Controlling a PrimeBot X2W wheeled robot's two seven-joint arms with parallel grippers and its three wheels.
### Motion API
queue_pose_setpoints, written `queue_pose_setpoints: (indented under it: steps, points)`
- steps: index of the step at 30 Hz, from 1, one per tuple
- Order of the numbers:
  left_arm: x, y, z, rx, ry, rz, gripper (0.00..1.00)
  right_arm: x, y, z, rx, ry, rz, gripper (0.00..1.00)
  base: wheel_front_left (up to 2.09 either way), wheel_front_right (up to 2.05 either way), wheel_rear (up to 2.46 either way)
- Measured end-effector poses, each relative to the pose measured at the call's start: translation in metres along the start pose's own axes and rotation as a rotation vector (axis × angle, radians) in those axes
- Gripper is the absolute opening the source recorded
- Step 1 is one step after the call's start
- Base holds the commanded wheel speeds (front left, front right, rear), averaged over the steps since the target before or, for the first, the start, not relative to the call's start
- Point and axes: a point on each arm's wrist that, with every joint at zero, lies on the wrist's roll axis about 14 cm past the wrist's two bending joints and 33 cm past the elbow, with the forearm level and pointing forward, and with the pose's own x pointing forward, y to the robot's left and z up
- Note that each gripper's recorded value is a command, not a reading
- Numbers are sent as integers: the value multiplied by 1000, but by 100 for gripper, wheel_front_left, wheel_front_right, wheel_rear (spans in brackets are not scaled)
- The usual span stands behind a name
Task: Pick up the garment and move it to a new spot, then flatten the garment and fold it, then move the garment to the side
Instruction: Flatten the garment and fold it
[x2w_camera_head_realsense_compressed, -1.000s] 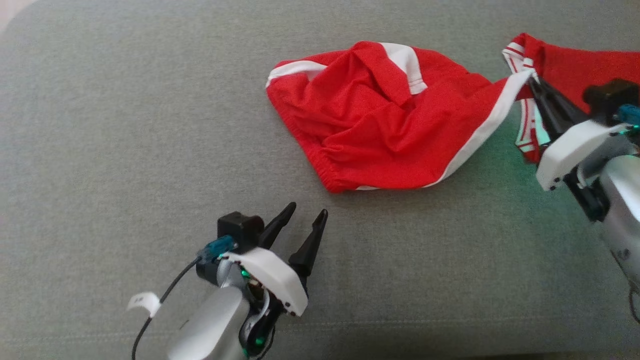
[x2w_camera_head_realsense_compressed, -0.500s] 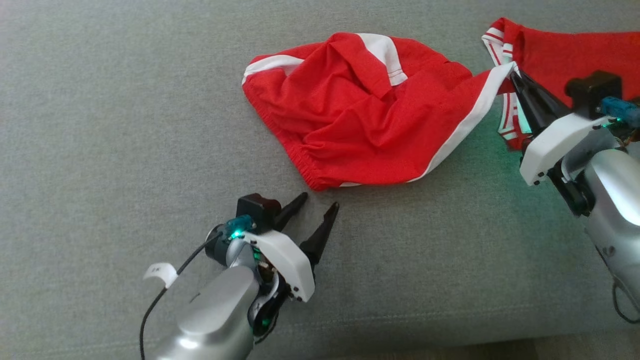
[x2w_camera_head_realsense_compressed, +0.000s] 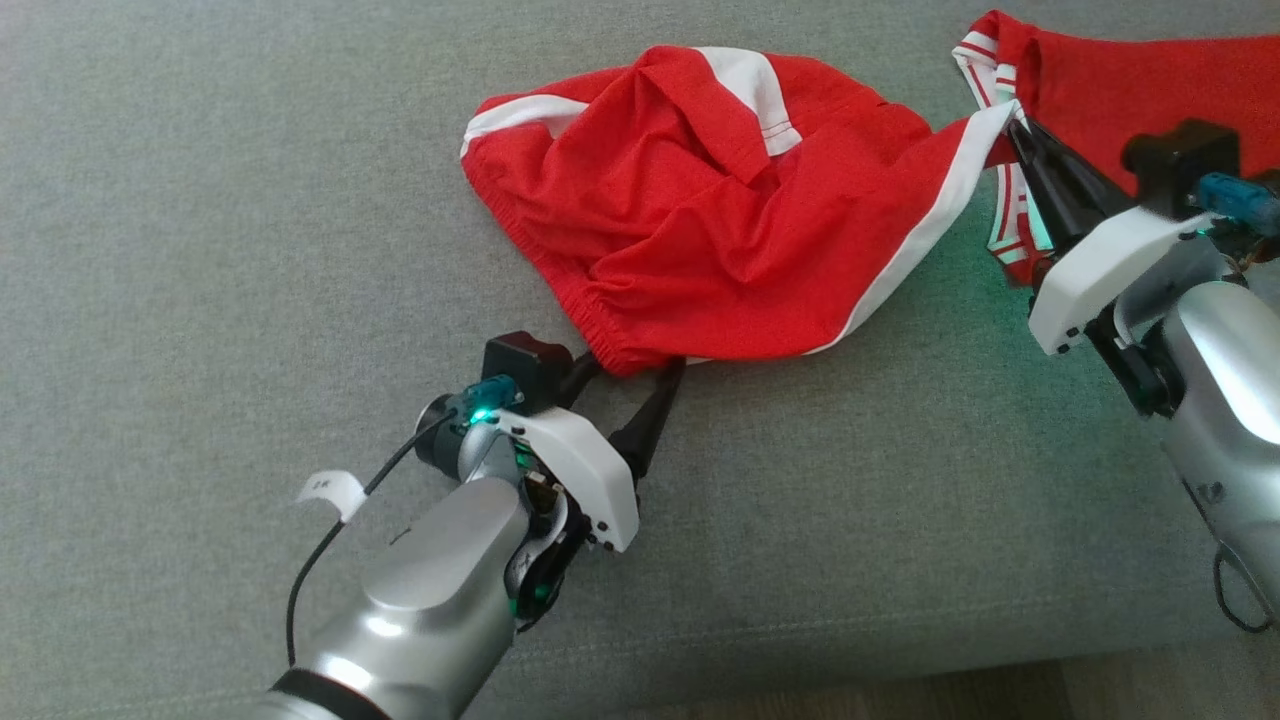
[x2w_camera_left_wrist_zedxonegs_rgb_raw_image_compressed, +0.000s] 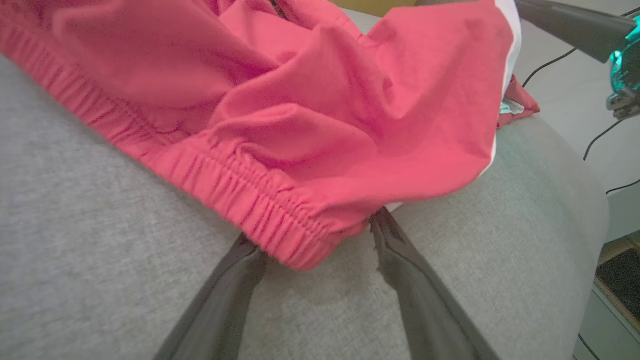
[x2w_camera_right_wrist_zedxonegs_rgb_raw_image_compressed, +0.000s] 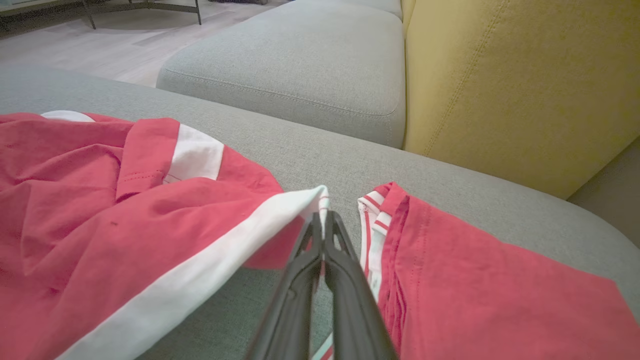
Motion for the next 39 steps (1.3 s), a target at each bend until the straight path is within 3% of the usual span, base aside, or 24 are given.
queue_pose_setpoints:
  steps: [1,2,4,5,14,21,27,39]
  points:
    - [0,-1,-1,0,5,-5,99,0,0,-1,-1,5,0,0,0,0,0]
    - [1,-2,-3,-2,10,-8,57,1,0,-1,-2,5,0,0,0,0,0]
    - [0,-2,-5,-2,16,-13,8,1,1,0,1,2,1,0,0,0,0]
    - [0,-3,-5,-1,15,-15,0,2,1,1,2,1,1,0,0,0,0]
    - [-10,6,3,9,-1,19,0,0,6,4,-9,-10,6,0,0,0,0]
    - [-29,21,37,52,-100,66,0,-7,5,29,-42,-105,-5,0,0,0,0]
    - [-62,33,64,119,-175,97,0,-24,-3,74,-92,-263,-44,0,0,0,0]
    - [-133,13,194,258,-465,135,0,-84,-5,178,-265,-557,-126,0,0,0,0]
